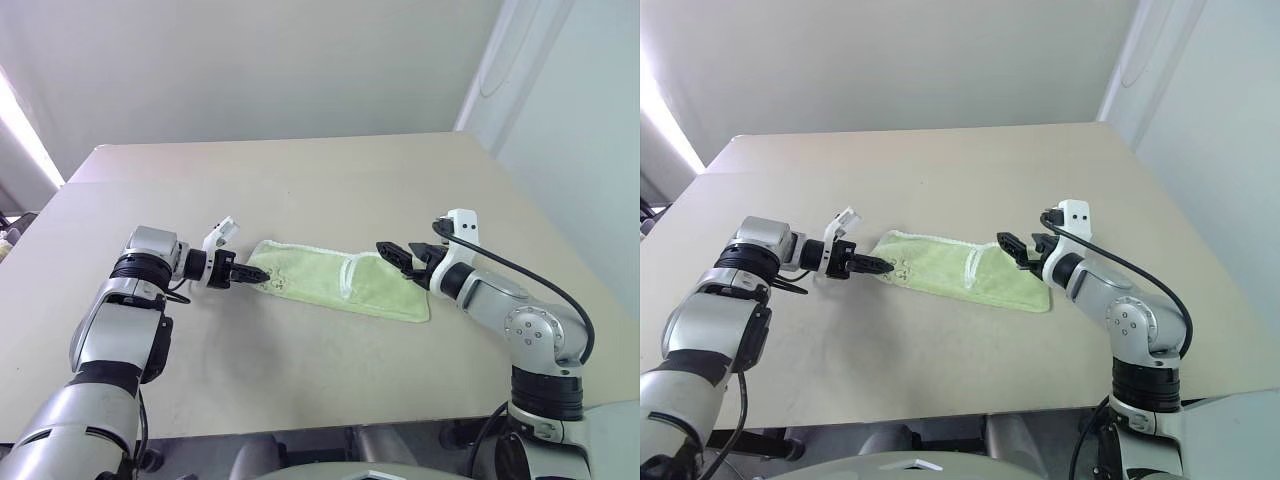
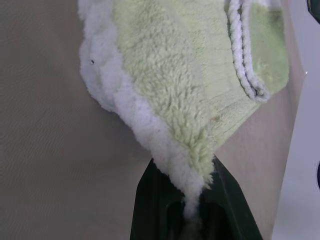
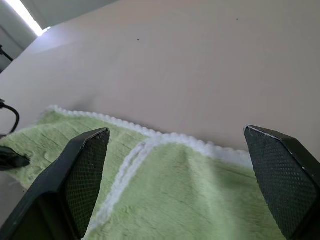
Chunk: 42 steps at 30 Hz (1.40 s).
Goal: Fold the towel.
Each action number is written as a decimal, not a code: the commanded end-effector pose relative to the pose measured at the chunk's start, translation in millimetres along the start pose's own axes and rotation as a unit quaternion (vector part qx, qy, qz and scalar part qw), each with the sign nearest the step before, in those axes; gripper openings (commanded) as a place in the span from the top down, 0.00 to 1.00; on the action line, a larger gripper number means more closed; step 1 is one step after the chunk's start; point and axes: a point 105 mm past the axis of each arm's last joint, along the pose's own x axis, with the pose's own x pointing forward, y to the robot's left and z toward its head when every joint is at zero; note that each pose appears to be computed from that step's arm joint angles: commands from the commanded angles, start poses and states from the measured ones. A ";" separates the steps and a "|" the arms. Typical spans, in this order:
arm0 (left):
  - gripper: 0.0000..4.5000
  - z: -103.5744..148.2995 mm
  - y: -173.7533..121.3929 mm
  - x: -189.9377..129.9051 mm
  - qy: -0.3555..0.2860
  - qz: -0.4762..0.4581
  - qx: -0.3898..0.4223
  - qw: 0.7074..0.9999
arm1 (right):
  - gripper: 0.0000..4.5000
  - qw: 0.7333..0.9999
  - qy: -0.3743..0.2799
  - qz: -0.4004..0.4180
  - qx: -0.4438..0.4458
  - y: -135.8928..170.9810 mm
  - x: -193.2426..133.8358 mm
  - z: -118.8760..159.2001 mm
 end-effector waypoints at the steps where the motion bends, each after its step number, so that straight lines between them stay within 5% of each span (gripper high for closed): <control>1: 0.99 15.8 -10.5 -15.3 -0.008 0.000 0.037 0.999 | 0.00 0.998 -0.022 0.036 -0.039 12.2 -10.4 12.7; 14: 0.99 -7.5 -4.7 -91.5 0.030 0.075 0.070 0.994 | 0.00 0.990 0.037 0.091 -0.098 15.8 -32.3 -9.5; 18: 0.99 4.8 -11.7 -105.1 0.018 0.084 0.111 0.990 | 0.00 0.989 0.048 0.094 -0.104 16.5 -28.0 -14.6; 28: 0.99 12.2 -29.6 -45.5 0.116 0.032 0.220 0.968 | 0.00 0.963 -0.005 0.161 -0.214 47.5 -27.0 1.4; 35: 0.99 41.0 -69.3 -14.3 0.119 -0.023 0.283 0.952 | 0.00 0.955 0.040 0.149 -0.253 37.5 -30.4 -17.5; 42: 0.99 32.5 -83.0 12.3 0.168 -0.059 0.291 0.940 | 0.00 0.962 0.038 0.109 -0.248 28.7 -31.2 -22.3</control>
